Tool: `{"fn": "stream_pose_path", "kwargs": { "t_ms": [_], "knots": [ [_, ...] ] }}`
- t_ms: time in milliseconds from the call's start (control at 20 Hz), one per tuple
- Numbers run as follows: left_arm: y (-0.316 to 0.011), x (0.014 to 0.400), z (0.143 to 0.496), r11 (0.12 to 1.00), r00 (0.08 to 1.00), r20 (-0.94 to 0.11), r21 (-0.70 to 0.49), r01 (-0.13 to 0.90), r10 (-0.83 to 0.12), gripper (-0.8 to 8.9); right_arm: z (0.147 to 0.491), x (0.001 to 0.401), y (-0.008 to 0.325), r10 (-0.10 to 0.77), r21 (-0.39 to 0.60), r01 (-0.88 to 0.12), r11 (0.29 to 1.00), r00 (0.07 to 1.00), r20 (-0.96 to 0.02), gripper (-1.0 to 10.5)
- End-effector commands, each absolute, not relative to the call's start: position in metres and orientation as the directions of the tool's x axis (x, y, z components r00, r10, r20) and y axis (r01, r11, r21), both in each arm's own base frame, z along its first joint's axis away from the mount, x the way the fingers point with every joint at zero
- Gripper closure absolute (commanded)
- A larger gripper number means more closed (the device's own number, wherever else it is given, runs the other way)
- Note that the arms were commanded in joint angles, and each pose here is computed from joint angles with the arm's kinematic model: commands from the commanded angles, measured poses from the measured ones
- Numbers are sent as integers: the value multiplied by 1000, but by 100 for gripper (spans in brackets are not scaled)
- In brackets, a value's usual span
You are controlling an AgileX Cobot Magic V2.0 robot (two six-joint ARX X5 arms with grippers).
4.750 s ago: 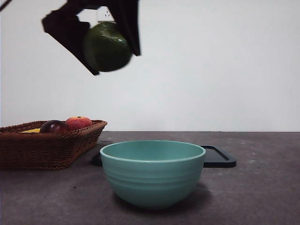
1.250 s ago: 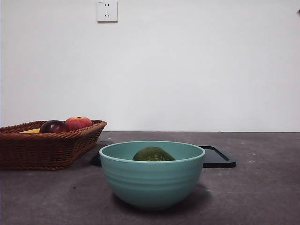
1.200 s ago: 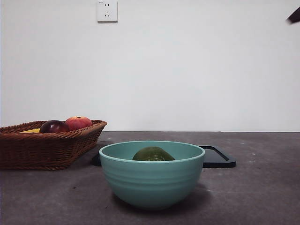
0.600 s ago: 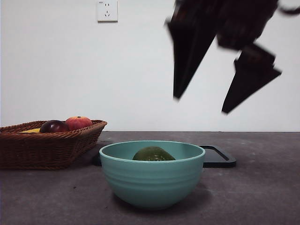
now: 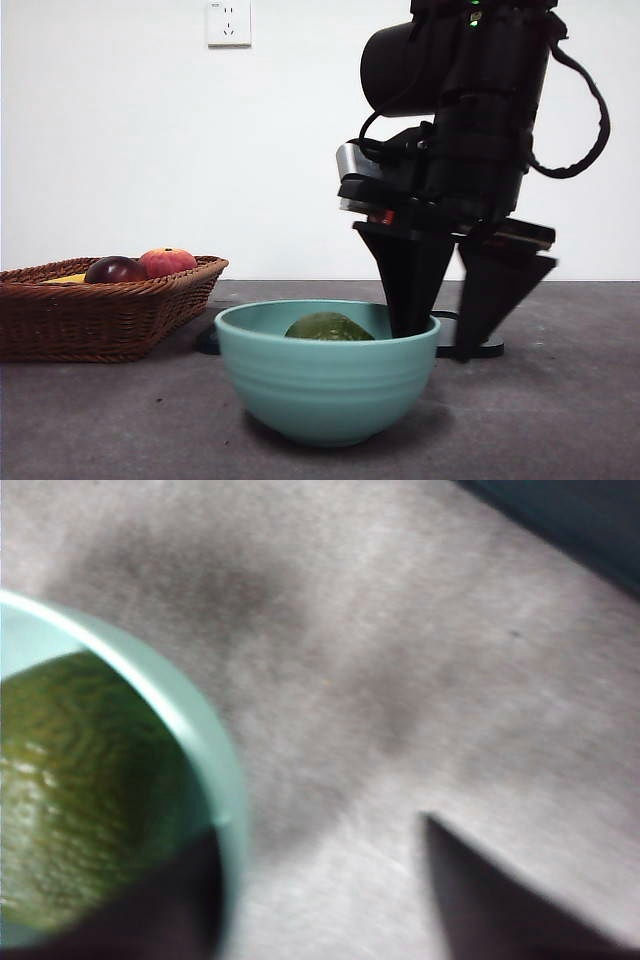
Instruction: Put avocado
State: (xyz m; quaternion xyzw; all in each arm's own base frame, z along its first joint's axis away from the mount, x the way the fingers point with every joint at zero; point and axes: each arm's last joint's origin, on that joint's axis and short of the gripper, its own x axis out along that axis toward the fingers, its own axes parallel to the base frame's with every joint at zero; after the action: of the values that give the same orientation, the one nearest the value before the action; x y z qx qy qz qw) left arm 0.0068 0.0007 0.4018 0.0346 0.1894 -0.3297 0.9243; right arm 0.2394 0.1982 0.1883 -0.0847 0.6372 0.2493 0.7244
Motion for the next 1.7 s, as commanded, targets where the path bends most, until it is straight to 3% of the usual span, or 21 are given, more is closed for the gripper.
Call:
{"fn": "stream_pose_path", "kwargs": {
  "t_ms": [50,300,350,550,950,1300,1350,1450,1550,1600,1700],
  "knots": [
    [0,7,405,775,710,-357,-67,628,-607,314,187,242,205,293,230,-492,840,54,-955,933],
    [0,7,405,775,710,-356,-67,628,-607,314,192,246,207,291,221,-452,864,89,-953,940],
    [0,7,406,775,711,-356,-67,628,-607,314,197,250,205,247,169,-425,890,136,-959,940],
    [0,7,406,775,711,-352,-68,629,-608,314,218,293,202,250,164,-342,925,223,-942,940],
    [0,7,406,775,712,-352,-68,629,-608,314,223,403,204,296,242,-229,943,242,-924,940],
    [0,7,406,775,712,-352,-68,629,-608,314,207,411,197,288,255,-183,950,190,-939,938],
    [0,7,406,775,711,-352,-68,629,-608,314,206,411,197,287,253,-188,949,185,-940,909],
    [0,7,406,775,711,-352,-68,629,-608,314,205,410,198,287,253,-188,949,185,-940,701],
    [0,7,406,775,711,-352,-68,629,-608,314,208,411,197,286,253,-182,950,191,-939,585],
    [0,7,406,775,712,-352,-68,629,-608,314,217,411,192,273,241,-170,956,205,-940,562],
    [0,7,406,775,711,-352,-69,628,-608,314,254,407,182,203,163,-158,974,277,-939,361]
  ]
}}
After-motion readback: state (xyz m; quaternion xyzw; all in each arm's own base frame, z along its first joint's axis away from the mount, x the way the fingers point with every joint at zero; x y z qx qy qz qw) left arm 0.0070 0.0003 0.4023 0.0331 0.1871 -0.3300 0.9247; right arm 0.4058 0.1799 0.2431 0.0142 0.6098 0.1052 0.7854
